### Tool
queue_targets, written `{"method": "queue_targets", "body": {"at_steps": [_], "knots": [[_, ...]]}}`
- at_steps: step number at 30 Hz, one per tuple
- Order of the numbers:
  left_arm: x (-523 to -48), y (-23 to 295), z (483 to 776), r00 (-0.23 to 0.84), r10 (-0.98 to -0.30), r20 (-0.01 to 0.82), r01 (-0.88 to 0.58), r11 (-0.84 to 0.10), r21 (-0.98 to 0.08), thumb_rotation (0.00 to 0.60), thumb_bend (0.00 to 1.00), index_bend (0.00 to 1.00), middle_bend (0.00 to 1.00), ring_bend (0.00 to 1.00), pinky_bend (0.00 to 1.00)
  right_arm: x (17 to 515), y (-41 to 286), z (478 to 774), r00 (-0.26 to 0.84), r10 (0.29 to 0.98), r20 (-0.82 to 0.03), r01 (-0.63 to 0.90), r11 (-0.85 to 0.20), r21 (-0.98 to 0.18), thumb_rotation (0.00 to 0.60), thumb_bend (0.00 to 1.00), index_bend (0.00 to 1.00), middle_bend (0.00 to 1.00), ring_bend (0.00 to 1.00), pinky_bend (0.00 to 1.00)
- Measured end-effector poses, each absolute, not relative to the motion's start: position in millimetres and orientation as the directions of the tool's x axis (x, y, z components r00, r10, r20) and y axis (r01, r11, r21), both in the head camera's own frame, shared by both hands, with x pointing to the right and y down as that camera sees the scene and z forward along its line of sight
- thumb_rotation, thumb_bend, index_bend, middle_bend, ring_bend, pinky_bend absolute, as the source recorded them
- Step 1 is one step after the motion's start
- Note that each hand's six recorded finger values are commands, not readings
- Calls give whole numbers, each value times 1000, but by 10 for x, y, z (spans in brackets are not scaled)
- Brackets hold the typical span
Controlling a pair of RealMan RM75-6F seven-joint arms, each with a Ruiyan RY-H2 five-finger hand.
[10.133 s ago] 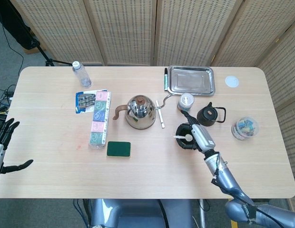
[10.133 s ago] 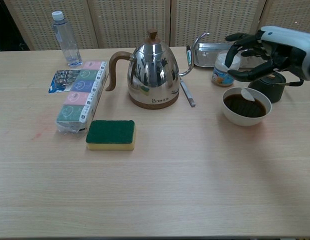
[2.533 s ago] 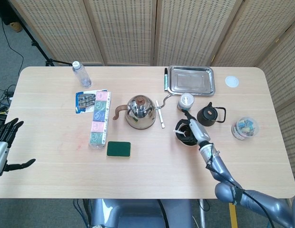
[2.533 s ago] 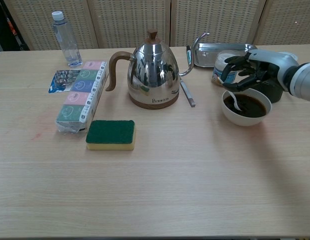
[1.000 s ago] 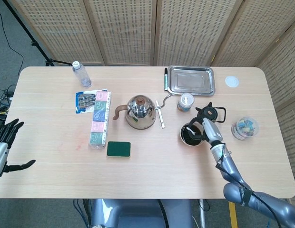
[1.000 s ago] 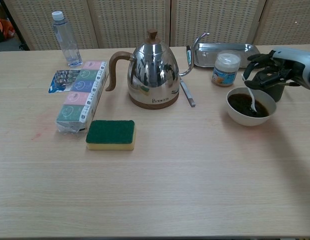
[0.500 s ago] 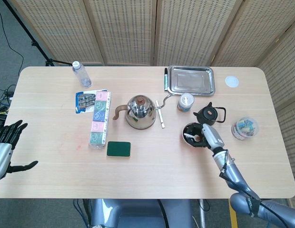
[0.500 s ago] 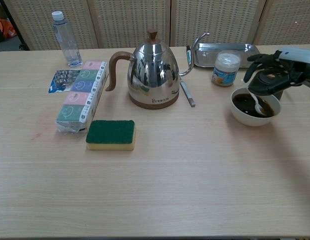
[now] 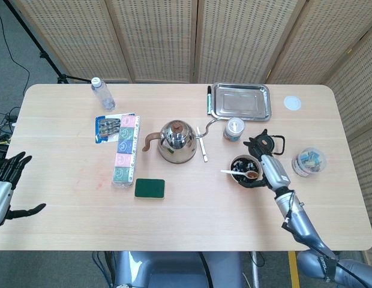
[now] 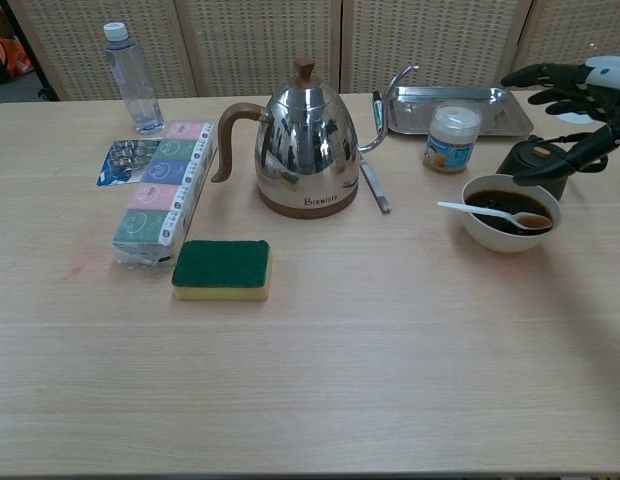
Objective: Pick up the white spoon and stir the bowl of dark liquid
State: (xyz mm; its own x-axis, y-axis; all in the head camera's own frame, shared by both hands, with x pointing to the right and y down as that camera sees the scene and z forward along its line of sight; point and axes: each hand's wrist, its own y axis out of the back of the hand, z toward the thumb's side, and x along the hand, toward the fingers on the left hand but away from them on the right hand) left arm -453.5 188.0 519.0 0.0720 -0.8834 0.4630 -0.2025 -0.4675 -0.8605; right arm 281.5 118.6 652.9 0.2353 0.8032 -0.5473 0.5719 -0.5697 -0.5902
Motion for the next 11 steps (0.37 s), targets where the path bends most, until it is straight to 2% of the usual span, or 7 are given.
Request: {"method": "queue_targets", "body": {"at_steps": [3,7,11], "knots": [[-4559,1911,5177,63,-886,459,-202,-461,-864,490,0,0,0,0,0,2965,1240,6426,232,831,-506,480,-550,-683,600,0,81,0,0,0],[-4577,1958,5154,50,-896,442,-195,-443,-875,491,0,0,0,0,0,3277,1383,6264,207,880,-428,352,-475,-806,600,0,82,0,0,0],[-4586,2022,5156,38,-901,431,-181,-431,-884,491,0,0,0,0,0,3633,1584,6145,170,913,-372,243,-404,-882,600,0,81,0,0,0]]}}
